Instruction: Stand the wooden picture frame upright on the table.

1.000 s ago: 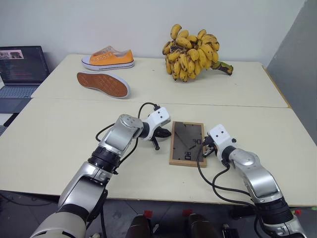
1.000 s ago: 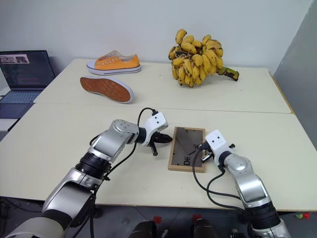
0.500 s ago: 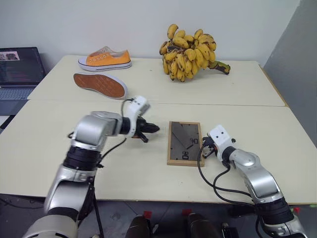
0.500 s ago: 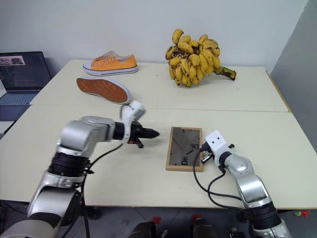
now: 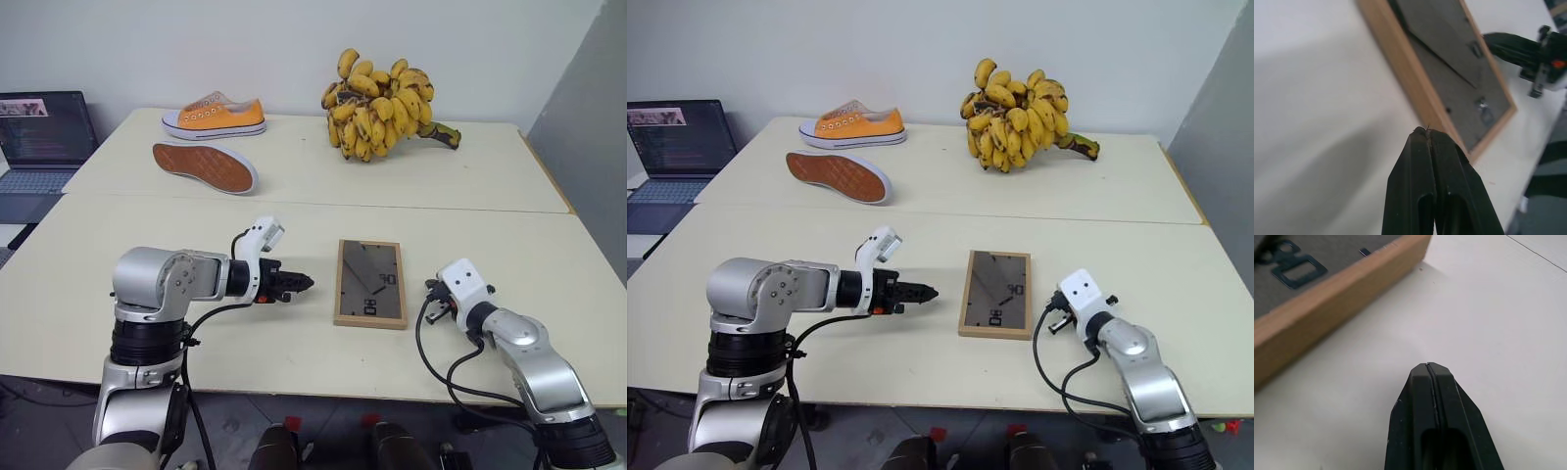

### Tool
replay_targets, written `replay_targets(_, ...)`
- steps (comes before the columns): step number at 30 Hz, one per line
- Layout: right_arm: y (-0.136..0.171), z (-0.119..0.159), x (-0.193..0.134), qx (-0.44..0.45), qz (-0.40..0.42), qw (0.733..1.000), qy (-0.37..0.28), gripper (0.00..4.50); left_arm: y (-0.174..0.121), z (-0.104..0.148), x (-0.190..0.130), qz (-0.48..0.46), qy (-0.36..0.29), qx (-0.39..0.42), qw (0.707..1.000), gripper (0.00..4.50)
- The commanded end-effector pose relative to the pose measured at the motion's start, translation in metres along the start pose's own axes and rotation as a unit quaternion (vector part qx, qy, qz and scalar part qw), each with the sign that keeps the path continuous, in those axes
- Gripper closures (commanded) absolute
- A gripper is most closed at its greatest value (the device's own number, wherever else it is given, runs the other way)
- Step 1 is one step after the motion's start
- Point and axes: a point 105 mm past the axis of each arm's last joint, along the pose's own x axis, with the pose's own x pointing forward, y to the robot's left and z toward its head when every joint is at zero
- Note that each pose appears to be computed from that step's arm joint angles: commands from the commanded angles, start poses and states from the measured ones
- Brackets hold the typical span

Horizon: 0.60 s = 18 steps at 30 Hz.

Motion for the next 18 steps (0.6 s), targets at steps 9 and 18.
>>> replay_targets(9, 0.002, 0.0, -0.001, -0.003, 0.008, 1.0, -0.006, 4.5, -0.005, 0.005, -0.013, -0.026, 0.034, -0.02, 0.999, 2.96)
replay_targets(18, 0.002, -0.005, -0.004, -0.02, 0.007, 1.0, 0.003, 4.5, -0.01, 0.011, 0.011, -0.059, 0.043, -0.084, 0.994, 1.35)
